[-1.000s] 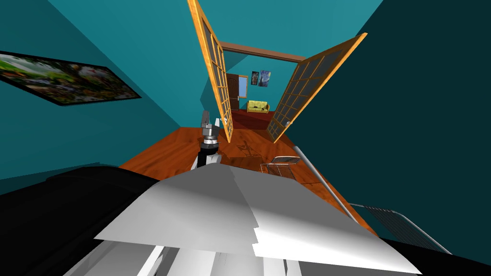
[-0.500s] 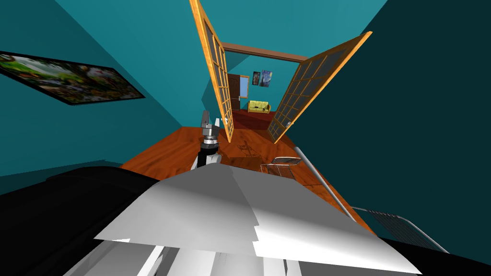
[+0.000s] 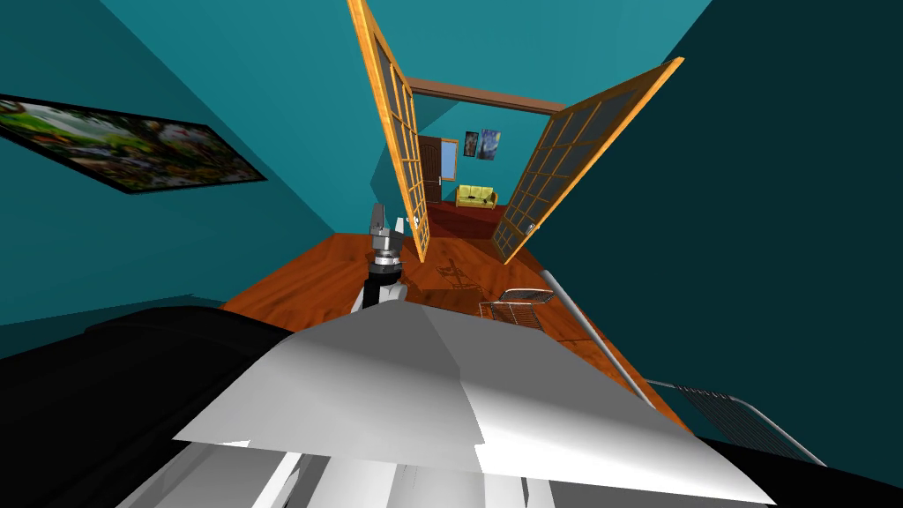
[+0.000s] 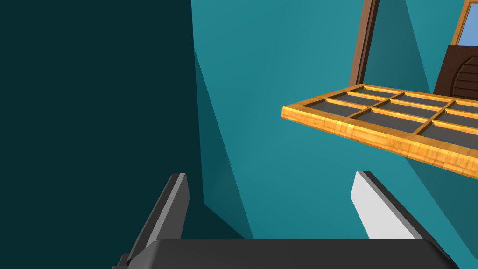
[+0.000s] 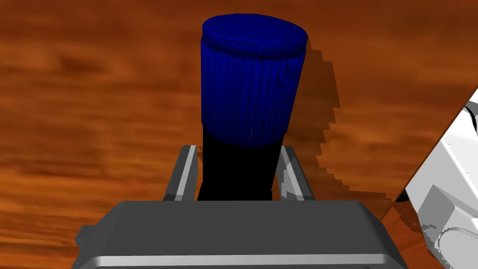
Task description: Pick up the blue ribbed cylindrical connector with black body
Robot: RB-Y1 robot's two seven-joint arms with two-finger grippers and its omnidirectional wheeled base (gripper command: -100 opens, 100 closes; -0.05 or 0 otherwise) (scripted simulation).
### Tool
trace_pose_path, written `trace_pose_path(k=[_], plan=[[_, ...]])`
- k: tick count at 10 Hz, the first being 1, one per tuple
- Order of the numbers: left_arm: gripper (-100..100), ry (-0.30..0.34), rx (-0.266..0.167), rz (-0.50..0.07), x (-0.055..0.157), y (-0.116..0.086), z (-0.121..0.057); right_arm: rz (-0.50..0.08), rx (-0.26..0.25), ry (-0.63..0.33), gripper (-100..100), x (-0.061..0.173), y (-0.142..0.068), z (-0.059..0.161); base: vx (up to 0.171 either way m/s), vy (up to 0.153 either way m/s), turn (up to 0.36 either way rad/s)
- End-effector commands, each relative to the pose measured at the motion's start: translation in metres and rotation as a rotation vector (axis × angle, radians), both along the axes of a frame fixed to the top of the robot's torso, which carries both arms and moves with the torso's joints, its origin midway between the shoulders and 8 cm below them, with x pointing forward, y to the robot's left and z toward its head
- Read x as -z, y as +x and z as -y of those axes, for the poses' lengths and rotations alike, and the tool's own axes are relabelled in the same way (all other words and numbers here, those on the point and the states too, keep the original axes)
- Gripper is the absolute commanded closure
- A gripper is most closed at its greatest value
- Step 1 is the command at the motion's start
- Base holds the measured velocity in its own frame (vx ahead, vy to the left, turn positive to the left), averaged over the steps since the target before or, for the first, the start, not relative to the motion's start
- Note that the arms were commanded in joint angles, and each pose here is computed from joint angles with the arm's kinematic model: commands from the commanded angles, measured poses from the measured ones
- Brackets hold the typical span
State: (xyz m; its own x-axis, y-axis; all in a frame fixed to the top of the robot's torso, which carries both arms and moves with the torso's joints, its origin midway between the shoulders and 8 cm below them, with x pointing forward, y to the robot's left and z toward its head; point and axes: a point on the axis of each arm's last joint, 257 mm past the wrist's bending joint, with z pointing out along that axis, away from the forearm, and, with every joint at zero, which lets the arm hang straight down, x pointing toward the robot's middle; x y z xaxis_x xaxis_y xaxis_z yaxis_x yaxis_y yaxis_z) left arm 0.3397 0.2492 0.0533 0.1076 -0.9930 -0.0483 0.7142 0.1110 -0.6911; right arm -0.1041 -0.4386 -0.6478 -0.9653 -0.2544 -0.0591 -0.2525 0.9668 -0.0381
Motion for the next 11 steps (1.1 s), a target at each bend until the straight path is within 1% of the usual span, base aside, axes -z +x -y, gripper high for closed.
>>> trace_pose_path(k=[1, 2, 3, 4, 5, 6, 7, 8, 10, 11], plan=[[0, 0.0, 0.0, 0.0, 0.0, 0.0, 0.0, 0.0, 0.0, 0.0, 100, 0.0, 0.0, 0.0, 0.0, 0.0, 0.0], [0, 0.0, 0.0, 0.0, 0.0, 0.0, 0.0, 0.0, 0.0, 0.0, 0, 0.0, 0.0, 0.0, 0.0, 0.0, 0.0], [0, 0.0, 0.0, 0.0, 0.0, 0.0, 0.0, 0.015, 0.009, 0.001, 100, -0.002, 0.011, 0.008, -0.004, 0.023, -0.089], [0, 0.0, 0.0, 0.0, 0.0, 0.0, 0.0, 0.01, -0.007, 0.002, 100, -0.002, 0.009, 0.007, -0.006, 0.032, -0.045], [0, 0.0, 0.0, 0.0, 0.0, 0.0, 0.0, 0.028, 0.003, 0.002, 100, -0.004, 0.021, 0.014, -0.007, 0.035, -0.078], [0, 0.0, 0.0, 0.0, 0.0, 0.0, 0.0, 0.02, -0.003, 0.005, 100, -0.004, 0.019, 0.013, -0.002, 0.03, -0.036], [0, 0.0, 0.0, 0.0, 0.0, 0.0, 0.0, 0.016, -0.02, 0.006, 100, -0.004, 0.018, 0.013, 0.0, 0.012, -0.004], [0, 0.0, 0.0, 0.0, 0.0, 0.0, 0.0, 0.032, 0.002, 0.007, 100, -0.006, 0.029, 0.02, -0.008, 0.023, -0.07], [0, 0.0, 0.0, 0.0, 0.0, 0.0, 0.0, 0.019, -0.033, 0.009, 100, -0.006, 0.026, 0.019, -0.002, 0.017, -0.026], [0, 0.0, 0.0, 0.0, 0.0, 0.0, 0.0, 0.035, -0.012, 0.01, 100, -0.009, 0.037, 0.026, -0.001, 0.019, -0.099]])
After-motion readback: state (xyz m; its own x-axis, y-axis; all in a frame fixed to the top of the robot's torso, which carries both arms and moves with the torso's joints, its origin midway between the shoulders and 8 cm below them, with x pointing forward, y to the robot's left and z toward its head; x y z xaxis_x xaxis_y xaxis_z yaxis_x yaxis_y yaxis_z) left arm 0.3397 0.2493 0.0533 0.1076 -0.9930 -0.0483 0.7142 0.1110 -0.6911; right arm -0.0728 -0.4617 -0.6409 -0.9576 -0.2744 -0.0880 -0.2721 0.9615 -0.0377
